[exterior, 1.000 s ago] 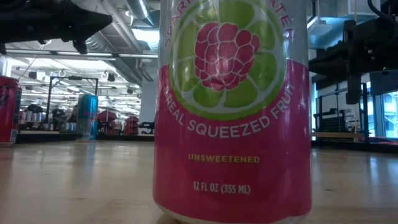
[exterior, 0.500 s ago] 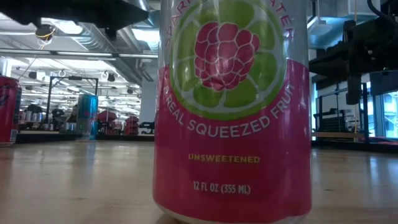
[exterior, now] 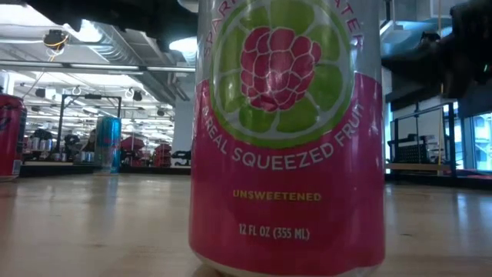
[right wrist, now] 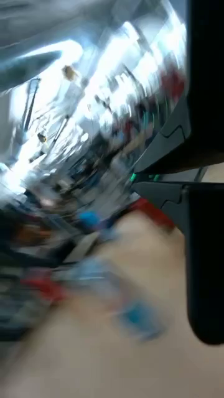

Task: Place canned beverage on shelf
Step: Put the bottom blue soda can on the shelf

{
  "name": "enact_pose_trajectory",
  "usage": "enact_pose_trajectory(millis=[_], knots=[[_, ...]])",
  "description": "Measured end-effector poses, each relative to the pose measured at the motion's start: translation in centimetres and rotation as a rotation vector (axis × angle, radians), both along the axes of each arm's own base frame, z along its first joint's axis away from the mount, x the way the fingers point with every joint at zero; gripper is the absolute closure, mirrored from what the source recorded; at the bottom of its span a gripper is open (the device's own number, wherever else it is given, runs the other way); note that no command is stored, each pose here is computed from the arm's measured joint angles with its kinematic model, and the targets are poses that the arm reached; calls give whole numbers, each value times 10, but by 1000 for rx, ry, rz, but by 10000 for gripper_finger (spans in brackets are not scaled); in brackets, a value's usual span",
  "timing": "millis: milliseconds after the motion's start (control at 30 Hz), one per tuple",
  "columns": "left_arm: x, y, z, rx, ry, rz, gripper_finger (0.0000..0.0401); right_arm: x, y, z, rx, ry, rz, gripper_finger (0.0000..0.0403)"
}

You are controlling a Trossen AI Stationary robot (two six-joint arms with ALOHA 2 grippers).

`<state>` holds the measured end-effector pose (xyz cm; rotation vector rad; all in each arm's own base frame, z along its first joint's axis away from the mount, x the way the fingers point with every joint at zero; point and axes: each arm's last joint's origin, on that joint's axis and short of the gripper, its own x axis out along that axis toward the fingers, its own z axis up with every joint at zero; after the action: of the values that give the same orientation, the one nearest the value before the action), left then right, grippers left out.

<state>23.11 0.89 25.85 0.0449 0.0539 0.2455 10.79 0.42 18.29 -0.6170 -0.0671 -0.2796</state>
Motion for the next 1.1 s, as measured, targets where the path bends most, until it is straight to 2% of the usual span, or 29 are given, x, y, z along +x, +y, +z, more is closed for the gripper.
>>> enact_pose_trajectory(millis=[67, 133, 233, 367, 533, 667, 767, 967, 1100], knots=[[1, 1, -1, 1, -5, 26, 401, -1, -1, 5, 187, -97, 5, 381], [3, 1, -1, 1, -12, 44, 401, -2, -1, 7, 325, -159, 19, 381], [6, 4, -5, -9, -4, 59, 396, -2, -1, 10, 414, -208, 59, 381], [13, 11, -6, -55, 18, 42, 352, -2, -1, 12, 440, -218, 83, 381], [30, 20, 0, -105, 125, -7, 265, -1, 0, 25, 443, -236, 87, 381], [50, 27, 9, -169, 251, -65, 202, 4, 0, 33, 427, -211, 78, 381], [70, 26, 12, -171, 289, -66, 167, 7, 1, 41, 386, -196, 68, 381], [94, 20, 5, -79, 401, -104, 137, 12, 1, 66, 351, -218, 65, 381], [97, 11, 3, -115, 397, -106, 136, 15, 2, 71, 348, -218, 74, 382]])
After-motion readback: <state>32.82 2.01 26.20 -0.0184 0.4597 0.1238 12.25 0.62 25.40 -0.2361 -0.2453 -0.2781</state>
